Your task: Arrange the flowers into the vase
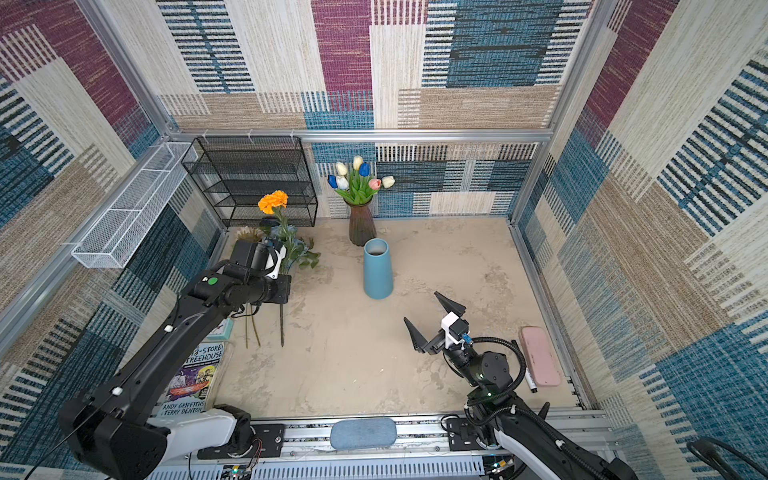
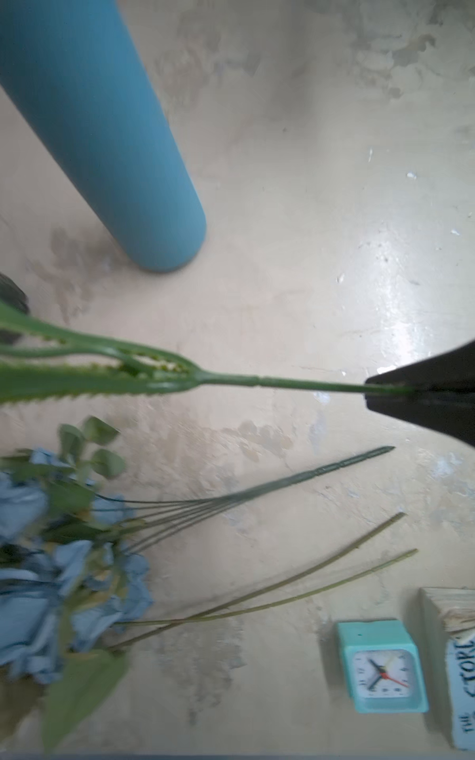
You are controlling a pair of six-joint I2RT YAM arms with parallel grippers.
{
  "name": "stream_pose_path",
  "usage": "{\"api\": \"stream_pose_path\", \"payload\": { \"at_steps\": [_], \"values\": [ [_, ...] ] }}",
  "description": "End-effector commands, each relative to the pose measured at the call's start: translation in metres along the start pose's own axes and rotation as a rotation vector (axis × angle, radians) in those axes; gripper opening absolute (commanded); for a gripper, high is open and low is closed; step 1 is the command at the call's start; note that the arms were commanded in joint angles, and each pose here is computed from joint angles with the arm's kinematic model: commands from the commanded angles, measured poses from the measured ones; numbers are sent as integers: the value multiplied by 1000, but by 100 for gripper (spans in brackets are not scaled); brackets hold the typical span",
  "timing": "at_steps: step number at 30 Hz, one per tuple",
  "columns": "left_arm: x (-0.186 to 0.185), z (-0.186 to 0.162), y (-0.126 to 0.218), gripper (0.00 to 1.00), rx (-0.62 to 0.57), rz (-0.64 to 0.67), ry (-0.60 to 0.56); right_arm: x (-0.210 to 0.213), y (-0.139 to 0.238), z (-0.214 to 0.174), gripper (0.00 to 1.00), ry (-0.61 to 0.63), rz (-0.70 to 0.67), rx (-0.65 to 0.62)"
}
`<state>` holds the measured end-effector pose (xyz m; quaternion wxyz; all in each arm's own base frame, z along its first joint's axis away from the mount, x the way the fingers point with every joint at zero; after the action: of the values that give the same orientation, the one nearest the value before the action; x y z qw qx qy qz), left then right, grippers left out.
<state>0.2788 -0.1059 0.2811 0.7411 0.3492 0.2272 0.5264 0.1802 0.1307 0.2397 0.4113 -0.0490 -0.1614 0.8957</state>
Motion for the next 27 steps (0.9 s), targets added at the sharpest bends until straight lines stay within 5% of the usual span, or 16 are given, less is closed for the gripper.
{"api": "stream_pose_path", "payload": {
  "at_steps": [1,6,12,20,27],
  "values": [
    [-22,36,26,0,-262,-54,-135,-2,4,3,100,-8,-19,-42],
    [-62,89,58,0,-677,-230,-237,-3,5,1,100,-4,-26,-40],
    [-100,152,78,0,-931,-345,-348,-5,6,0,100,7,-43,-35],
    [-126,209,47,0,-1021,-366,-414,-5,5,0,100,9,-42,-31],
    [-139,216,5,0,-948,-401,-410,-6,5,0,100,11,-50,-27]
  ]
}}
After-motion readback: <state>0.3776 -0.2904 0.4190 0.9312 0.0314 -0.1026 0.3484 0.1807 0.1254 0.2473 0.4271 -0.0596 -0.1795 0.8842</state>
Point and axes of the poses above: each gripper's point midway between its finger pads, its own y axis back along the fingers, its own x axis along the line the jaws close on, z = x × y, the point moved 5 cm from there along y, back along the fingers, and after that the axes turned 10 degrees about -y, right-handed, at the moved point
